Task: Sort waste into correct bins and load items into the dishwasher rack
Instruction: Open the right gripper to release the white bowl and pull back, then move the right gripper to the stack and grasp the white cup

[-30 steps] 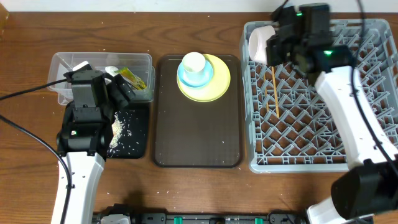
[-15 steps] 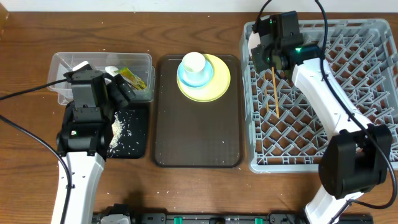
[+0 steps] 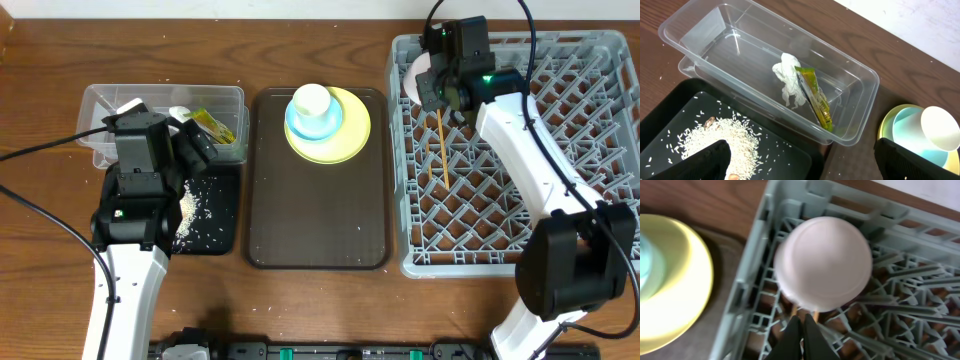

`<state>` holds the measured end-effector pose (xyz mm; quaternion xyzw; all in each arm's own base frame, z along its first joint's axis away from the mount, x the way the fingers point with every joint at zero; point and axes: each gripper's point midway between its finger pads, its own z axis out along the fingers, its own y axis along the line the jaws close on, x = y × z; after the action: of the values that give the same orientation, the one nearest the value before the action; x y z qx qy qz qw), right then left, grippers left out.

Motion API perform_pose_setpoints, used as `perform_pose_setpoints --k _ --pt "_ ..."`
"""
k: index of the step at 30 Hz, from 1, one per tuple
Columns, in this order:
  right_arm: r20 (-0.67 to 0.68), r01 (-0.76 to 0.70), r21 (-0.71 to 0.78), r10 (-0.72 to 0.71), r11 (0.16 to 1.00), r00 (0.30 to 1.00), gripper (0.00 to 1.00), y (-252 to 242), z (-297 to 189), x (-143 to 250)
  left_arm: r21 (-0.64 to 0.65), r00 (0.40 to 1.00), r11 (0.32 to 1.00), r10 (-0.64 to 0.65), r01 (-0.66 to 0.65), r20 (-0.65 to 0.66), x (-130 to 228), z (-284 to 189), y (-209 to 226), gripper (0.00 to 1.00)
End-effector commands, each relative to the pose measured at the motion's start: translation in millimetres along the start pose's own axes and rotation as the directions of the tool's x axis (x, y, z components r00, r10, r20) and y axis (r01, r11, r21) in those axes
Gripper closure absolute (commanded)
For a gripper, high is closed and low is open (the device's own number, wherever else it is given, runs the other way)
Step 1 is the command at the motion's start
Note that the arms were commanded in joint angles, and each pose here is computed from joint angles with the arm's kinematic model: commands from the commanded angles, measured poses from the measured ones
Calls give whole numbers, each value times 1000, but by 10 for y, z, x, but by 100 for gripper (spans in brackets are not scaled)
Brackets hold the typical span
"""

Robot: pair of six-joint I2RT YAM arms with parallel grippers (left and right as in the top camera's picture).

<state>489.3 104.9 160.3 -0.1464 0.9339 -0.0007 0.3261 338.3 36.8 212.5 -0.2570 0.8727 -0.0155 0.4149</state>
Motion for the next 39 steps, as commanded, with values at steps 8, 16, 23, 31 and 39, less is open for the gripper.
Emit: perform_pose_setpoints --k 8,16,23,31,39 --pt "108 137 -243 -114 960 988 73 934 -572 -207 -5 1000 1000 9 -9 16 -59 -23 4 6" --pt "184 412 -322 -371 852 910 61 1822 -695 -78 -5 1000 1000 9 -9 16 -59 -23 4 6" --pt "257 548 -273 -488 791 834 67 2232 -600 -96 -5 1000 1000 9 -9 16 -59 -23 4 6" --pt "312 581 -252 -504 774 806 58 2427 -210 -174 -5 1000 1000 9 -9 16 -59 -23 4 6" --pt "335 624 -225 -542 748 771 47 2564 292 -119 -5 1000 1000 9 -9 16 -59 -23 4 6"
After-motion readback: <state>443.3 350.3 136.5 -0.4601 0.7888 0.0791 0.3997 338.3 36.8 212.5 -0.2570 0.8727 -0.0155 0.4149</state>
